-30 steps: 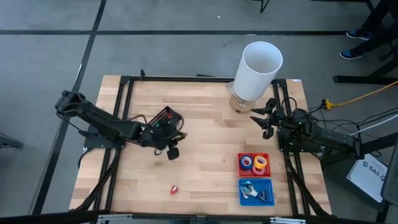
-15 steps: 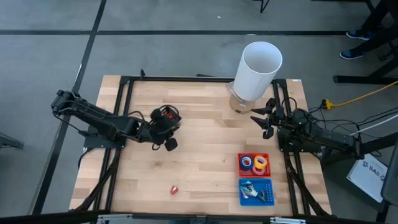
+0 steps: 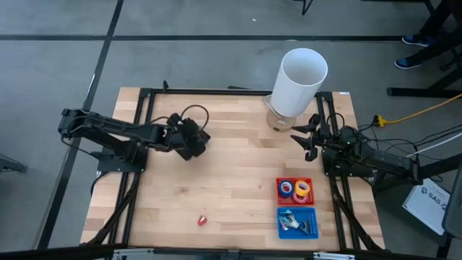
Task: Pick and place Stapler, Stapler remover, tape
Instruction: Put the yellow stapler into the black basket
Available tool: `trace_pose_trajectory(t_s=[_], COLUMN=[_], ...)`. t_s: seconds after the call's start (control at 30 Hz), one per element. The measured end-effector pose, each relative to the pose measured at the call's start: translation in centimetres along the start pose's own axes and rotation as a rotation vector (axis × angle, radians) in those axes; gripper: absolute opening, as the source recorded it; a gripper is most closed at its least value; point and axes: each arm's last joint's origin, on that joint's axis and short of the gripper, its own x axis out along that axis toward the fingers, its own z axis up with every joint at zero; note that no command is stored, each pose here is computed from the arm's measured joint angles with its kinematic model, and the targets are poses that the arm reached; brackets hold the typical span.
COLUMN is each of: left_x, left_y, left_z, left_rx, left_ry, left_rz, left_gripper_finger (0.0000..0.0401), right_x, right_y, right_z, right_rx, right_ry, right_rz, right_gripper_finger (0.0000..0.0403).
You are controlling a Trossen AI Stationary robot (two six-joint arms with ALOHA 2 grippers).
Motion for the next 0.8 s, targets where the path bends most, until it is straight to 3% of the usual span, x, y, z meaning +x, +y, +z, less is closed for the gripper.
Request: trace_pose_trajectory(t_s=[0.33, 0.8], left_x=[2.1, 4.1], left_y=[1.4, 1.5], left_z=[-2.1, -6.7], left_rx=[-0.051, -0.178], left_ry=[0.077, 0.143], left_rz=[0.044, -0.060], left_gripper_finger=[0.0074, 0.0074], right_x=[0.0, 0.0], right_y=[0.0, 0.0], right_z=[0.0, 0.0], right_rx=[0.000, 0.000], right_ry=[0.000, 0.000], right_rz=[0.000, 0.000], right_gripper_finger=[0.0171, 0.0171])
